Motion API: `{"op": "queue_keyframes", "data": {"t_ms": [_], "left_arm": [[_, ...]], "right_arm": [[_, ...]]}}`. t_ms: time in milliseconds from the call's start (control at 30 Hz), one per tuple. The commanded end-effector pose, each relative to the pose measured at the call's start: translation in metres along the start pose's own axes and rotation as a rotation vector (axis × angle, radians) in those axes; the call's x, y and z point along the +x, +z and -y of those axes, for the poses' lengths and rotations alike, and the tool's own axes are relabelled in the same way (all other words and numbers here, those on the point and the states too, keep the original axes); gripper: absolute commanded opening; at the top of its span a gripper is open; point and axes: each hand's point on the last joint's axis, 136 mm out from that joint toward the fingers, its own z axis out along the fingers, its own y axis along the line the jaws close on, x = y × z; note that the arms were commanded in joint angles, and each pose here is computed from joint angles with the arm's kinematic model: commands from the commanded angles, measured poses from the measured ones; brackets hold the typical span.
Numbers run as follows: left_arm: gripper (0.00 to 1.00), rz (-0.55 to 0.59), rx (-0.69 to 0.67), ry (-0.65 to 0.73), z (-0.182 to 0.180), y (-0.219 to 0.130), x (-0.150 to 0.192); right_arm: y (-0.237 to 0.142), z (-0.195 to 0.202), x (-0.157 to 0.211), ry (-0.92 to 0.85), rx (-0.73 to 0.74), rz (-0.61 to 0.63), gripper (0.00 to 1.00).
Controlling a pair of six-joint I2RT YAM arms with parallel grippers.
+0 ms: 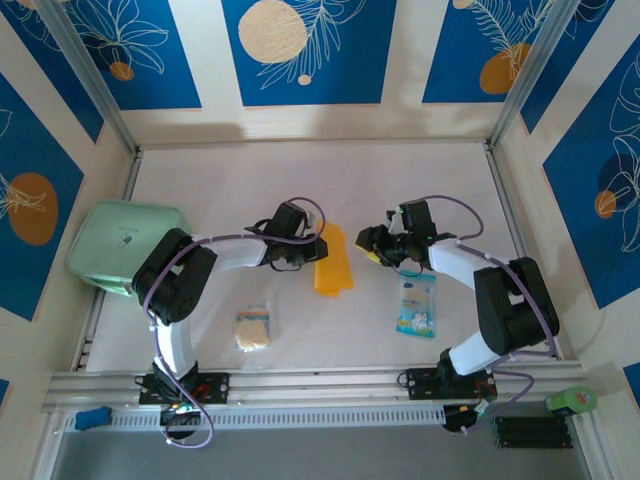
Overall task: Fold a paper plane with a square sheet of paper (pick it up from the middle)
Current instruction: Hold the paper at the center of the table.
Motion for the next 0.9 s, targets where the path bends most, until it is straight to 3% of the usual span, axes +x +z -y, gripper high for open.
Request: {"op": "queue_keyframes", "data": {"t_ms": [0,167,433,600,867], "left_arm": [[0.27,0.011,-0.045,0.036,-0.014,0.0,-0.001],[0.28,-0.014,-0.059,0.048,-0.017,0.002,0.003],[0.35,-0.017,-0.105,0.036,-0.022,-0.002,0.002],[0.46,-0.022,-0.179,0.007,-0.03,-0.013,0.003],[0.74,-0.047,-0.275,0.009,-0.031,-0.036,0.016]], "right_arm": [[0.014,-0.009,0.01,-0.027,-0.007,-0.062,0.38],[0.037,0.0,0.024,0.01,0.048,-0.128,0.2],[0.058,0.015,0.039,0.058,0.172,-0.19,0.12],[0.065,0.022,0.047,0.092,0.2,-0.22,0.11],[0.067,0.018,0.051,0.1,0.193,-0.233,0.12]]}}
